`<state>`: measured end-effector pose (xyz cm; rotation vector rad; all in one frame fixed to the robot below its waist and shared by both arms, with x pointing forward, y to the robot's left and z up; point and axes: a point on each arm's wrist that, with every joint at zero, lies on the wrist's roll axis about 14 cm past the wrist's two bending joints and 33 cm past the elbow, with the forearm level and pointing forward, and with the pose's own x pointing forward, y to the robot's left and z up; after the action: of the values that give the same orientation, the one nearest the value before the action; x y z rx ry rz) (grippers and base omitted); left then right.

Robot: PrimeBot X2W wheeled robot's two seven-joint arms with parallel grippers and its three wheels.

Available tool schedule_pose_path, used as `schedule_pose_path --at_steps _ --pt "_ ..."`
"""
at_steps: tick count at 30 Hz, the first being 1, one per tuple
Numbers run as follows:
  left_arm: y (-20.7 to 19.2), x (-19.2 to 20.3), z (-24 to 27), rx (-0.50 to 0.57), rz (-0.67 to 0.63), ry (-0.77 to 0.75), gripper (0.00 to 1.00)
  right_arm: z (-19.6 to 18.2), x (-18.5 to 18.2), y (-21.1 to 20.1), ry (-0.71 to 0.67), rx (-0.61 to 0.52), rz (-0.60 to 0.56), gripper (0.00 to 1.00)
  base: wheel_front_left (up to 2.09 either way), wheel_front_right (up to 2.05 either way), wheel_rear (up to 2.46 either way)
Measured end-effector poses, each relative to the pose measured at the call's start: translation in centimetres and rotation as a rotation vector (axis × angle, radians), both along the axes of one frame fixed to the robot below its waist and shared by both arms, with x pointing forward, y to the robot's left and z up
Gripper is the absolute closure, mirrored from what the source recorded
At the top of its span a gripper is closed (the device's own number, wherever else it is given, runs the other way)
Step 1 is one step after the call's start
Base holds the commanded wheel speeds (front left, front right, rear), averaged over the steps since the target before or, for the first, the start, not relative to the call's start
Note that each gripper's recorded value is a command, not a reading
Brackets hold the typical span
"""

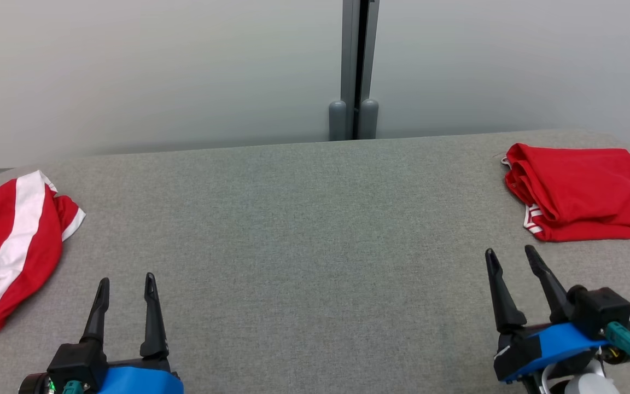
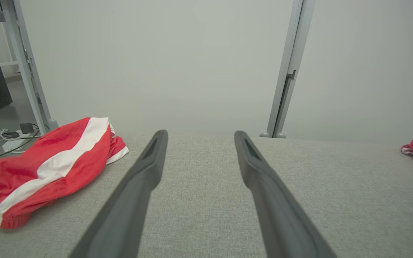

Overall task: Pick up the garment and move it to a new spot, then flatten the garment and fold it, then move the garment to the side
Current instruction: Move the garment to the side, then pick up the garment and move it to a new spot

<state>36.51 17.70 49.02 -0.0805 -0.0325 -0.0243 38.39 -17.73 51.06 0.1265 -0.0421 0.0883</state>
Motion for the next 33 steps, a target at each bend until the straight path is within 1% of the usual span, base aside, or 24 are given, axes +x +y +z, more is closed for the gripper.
schedule_pose_path --at_steps 9,22,26,33 --pt "0.2 0.0 -0.4 0.000 0.005 0.012 0.00 -0.8 -0.9 -0.1 0.029 0.007 -0.018 0.00 0.00 0.00 0.00" --pt "0.7 -0.1 -0.5 0.003 0.022 0.015 0.00 -0.9 -0.5 0.3 0.037 0.005 -0.010 0.00 0.00 0.00 0.00" --pt "1.6 -0.3 -0.5 0.004 0.048 0.015 0.00 -1.0 -0.2 0.8 0.043 0.005 0.006 0.00 0.00 0.00 0.00" --pt "3.5 -0.9 -0.2 0.014 0.107 0.009 0.00 -1.7 0.6 3.2 0.061 0.008 0.074 0.00 0.00 0.00 0.00"
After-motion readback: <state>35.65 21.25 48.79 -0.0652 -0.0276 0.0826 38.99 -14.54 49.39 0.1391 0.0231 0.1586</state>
